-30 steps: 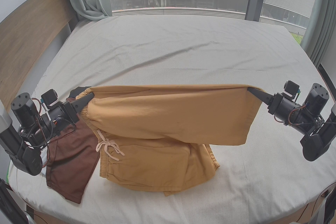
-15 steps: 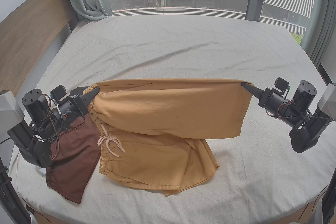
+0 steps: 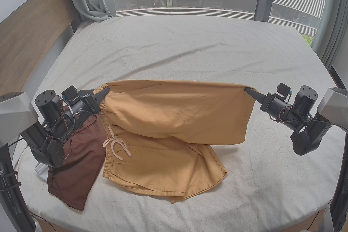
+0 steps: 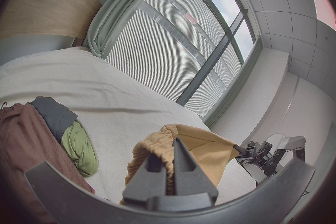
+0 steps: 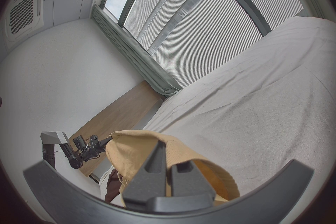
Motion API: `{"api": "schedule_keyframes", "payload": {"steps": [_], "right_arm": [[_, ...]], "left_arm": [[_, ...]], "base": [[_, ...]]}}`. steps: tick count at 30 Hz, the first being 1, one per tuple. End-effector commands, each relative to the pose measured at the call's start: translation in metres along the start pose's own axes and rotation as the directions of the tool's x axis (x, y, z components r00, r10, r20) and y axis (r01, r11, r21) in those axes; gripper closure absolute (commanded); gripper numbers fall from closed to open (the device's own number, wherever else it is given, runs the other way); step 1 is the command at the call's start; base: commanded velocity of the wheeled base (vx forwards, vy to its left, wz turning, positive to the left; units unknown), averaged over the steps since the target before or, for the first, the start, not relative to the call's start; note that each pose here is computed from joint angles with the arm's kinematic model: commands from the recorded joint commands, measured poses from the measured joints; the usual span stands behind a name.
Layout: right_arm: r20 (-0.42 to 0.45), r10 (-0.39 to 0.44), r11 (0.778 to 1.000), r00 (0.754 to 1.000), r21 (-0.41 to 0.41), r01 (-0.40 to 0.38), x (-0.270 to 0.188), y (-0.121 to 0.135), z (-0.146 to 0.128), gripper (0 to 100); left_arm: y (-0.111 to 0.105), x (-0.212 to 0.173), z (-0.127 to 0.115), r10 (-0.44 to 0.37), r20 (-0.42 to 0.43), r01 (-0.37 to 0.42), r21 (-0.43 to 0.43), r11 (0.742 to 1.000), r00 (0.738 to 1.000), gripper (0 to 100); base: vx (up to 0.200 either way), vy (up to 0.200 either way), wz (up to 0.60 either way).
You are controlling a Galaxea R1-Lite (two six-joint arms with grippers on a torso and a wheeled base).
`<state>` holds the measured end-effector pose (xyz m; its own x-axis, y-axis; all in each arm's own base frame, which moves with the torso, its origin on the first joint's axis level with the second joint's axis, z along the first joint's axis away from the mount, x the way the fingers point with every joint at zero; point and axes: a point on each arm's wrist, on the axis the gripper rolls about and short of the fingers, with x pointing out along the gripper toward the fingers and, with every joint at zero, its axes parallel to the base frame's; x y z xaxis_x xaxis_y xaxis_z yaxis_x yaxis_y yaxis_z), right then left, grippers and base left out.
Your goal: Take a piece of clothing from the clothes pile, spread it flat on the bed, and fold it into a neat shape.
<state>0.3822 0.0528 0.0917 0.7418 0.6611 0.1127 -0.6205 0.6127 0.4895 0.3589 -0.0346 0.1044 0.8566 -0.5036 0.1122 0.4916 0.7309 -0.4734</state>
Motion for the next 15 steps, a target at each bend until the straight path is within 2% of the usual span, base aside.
{"api": "schedule_keyframes", "payload": {"steps": [1, 15], "right_arm": [[-0.014, -0.009, 1.0, 1.0, 0.013, 0.009, 0.006, -0.013, -0.011, 100], [-0.011, -0.005, 1.0, 1.0, 0.009, 0.005, 0.029, -0.031, -0.011, 100]], "left_arm": [[0.009, 0.01, -0.011, 0.002, -0.017, -0.003, -0.012, 1.0, 1.0, 100], [0.032, 0.037, -0.02, 0.007, 0.023, -0.006, -0.013, 1.0, 1.0, 100]], "base": [[0.0, 0.0, 0.0], [0.0, 0.0, 0.0]]}}
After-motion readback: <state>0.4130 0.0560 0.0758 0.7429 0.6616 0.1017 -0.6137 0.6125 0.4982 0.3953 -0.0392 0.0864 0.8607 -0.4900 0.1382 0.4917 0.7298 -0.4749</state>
